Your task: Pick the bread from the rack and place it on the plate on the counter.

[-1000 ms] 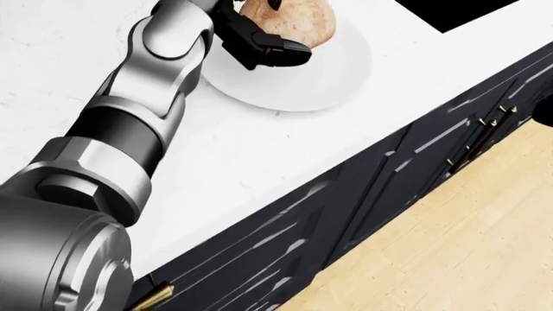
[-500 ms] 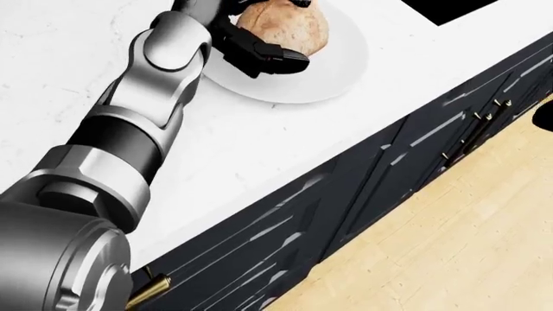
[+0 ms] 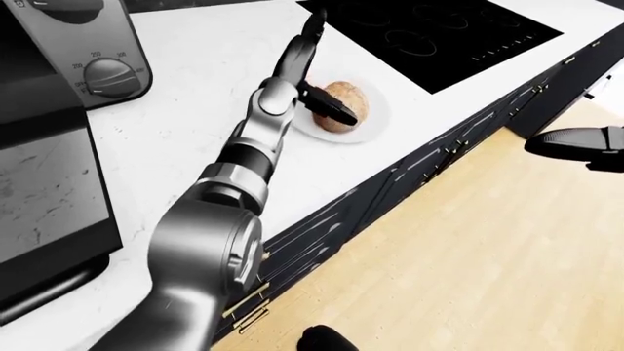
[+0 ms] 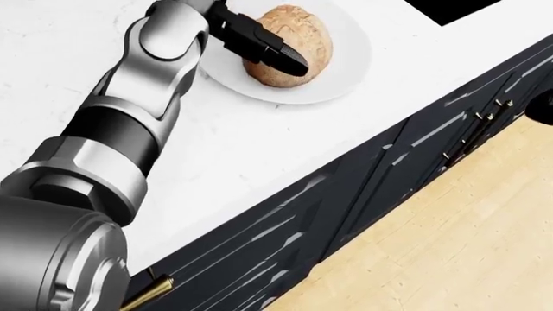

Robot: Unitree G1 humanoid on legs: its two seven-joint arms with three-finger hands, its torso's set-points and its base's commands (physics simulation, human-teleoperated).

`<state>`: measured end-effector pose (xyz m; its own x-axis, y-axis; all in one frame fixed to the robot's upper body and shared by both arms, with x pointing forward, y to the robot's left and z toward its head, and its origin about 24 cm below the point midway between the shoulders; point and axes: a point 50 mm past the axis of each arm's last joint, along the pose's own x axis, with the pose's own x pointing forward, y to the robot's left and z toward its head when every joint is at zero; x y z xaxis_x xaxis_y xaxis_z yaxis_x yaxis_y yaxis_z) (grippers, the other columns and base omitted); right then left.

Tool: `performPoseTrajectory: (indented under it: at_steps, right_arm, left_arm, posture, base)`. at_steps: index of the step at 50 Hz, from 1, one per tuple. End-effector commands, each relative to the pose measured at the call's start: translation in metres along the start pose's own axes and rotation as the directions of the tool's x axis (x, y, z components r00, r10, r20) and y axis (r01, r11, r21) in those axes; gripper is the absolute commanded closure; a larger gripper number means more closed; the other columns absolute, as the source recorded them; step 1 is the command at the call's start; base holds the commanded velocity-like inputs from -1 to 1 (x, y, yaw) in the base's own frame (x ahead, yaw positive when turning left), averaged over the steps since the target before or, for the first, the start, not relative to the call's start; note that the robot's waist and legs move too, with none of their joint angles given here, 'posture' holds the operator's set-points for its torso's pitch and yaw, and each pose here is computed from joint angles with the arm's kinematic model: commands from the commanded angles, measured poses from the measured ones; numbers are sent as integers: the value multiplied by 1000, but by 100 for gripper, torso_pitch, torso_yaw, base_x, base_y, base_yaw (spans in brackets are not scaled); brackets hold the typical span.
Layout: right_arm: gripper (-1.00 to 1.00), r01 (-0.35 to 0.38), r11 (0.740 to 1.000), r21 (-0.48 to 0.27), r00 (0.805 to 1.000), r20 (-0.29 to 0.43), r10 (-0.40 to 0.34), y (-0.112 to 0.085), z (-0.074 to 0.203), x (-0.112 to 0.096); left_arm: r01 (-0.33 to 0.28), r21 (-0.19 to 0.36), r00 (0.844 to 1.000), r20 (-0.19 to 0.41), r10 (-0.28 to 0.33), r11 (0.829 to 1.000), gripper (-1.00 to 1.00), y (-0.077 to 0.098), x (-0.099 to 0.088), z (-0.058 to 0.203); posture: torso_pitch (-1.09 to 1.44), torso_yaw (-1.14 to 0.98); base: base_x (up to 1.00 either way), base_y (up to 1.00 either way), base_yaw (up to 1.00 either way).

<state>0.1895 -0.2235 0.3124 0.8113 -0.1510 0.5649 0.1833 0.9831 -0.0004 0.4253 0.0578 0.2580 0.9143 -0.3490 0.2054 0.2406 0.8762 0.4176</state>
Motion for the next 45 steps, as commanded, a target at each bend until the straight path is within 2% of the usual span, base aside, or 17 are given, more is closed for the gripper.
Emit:
performPoseTrajectory:
  at_steps: [1, 18, 23, 34, 38, 45]
  right_arm:
    - [-100, 22, 1000, -7, 998, 63, -21, -3, 10, 0]
    - [-100, 17, 1000, -3, 998, 63, -17, 0, 10, 0]
    - [-100, 13, 1000, -2, 998, 63, -13, 1, 9, 0]
    - [-100, 6, 1000, 7, 998, 66, -6, 4, 9, 4]
    - [-100, 2, 1000, 8, 998, 65, -3, 7, 7, 6]
    - [-100, -1, 1000, 10, 998, 68, 0, 10, 8, 10]
  left_arm:
    - [-33, 18, 993, 118, 31, 999, -100, 9, 4, 32]
    - [-65, 76, 976, 213, 48, 995, -100, 31, 6, 77]
    - [-98, 80, 966, 249, 75, 992, -100, 38, 5, 90]
    - [-184, 110, 952, 266, 150, 977, -100, 58, 2, 98]
    - [-225, 115, 943, 275, 187, 967, -100, 68, -1, 102]
    - [-253, 132, 935, 286, 207, 958, -100, 75, -4, 108]
  posture:
    - [28, -67]
    - [28, -67]
    - [28, -67]
    - [28, -67]
    - [28, -67]
    - [28, -67]
  base:
    - [0, 0, 0]
    - [0, 0, 0]
    - [0, 0, 0]
    - [0, 0, 0]
    - [0, 0, 0]
    - [0, 0, 0]
